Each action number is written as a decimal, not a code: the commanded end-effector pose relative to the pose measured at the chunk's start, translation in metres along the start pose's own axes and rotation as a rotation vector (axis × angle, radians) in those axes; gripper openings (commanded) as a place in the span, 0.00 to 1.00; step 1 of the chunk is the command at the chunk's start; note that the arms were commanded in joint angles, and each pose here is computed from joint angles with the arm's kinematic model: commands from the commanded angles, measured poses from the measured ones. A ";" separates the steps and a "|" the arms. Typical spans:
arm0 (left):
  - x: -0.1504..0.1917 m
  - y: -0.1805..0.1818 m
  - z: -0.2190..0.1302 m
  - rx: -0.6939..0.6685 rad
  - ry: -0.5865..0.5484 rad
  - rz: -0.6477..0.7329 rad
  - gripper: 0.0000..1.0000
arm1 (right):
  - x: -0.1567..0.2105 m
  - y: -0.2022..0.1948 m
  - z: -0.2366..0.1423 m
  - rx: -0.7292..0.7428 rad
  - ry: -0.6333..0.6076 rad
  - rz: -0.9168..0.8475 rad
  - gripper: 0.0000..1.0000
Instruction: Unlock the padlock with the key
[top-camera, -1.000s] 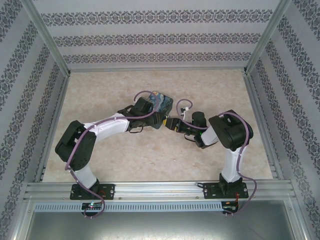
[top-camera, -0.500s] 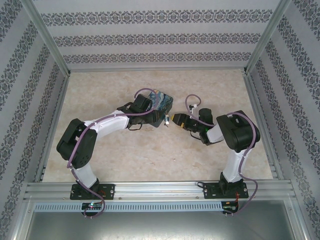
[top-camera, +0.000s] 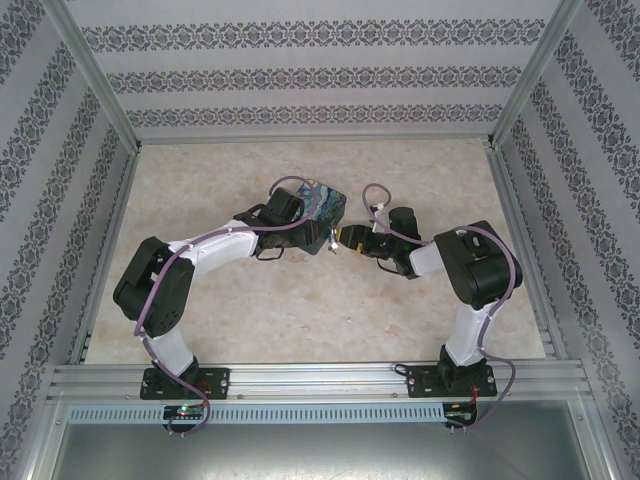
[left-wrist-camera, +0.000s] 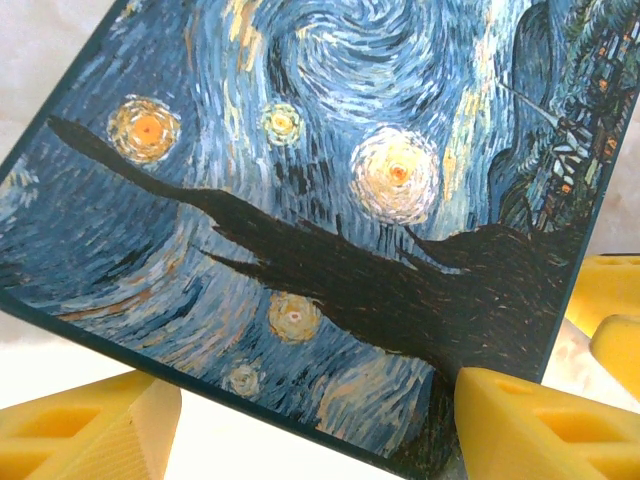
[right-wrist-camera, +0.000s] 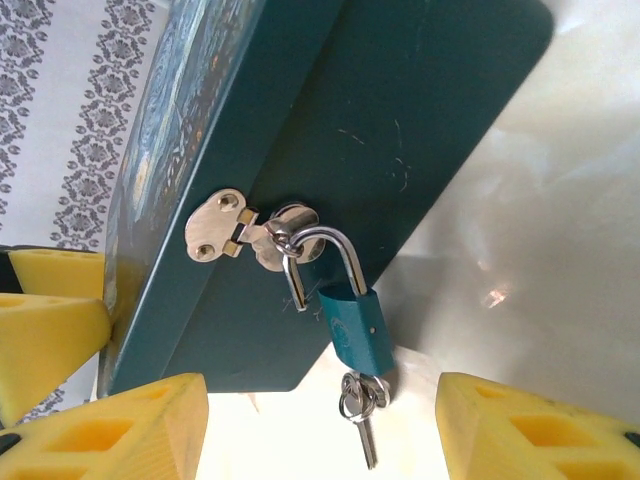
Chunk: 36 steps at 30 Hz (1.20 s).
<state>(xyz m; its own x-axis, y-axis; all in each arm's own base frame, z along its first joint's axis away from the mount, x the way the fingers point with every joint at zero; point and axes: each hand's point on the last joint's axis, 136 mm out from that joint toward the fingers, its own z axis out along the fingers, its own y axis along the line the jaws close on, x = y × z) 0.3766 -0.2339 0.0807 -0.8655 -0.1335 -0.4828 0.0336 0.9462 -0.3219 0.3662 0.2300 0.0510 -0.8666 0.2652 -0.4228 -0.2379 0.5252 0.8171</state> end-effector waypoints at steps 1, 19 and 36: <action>0.049 0.051 0.013 -0.181 0.187 0.032 0.71 | 0.016 -0.007 0.012 0.015 0.060 -0.027 0.62; 0.045 0.047 0.014 -0.178 0.185 0.034 0.71 | 0.025 -0.007 0.030 -0.009 0.112 -0.067 0.62; 0.045 0.046 0.015 -0.171 0.183 0.025 0.71 | 0.032 -0.011 0.029 -0.011 0.110 -0.054 0.35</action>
<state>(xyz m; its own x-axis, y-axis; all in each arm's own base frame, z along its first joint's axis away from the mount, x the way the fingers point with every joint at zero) 0.3783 -0.2332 0.0810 -0.8698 -0.1289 -0.4763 0.0295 0.9500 -0.3109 0.3701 0.2524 0.0396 -0.8609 0.1775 -0.4767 -0.3291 0.5203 0.7880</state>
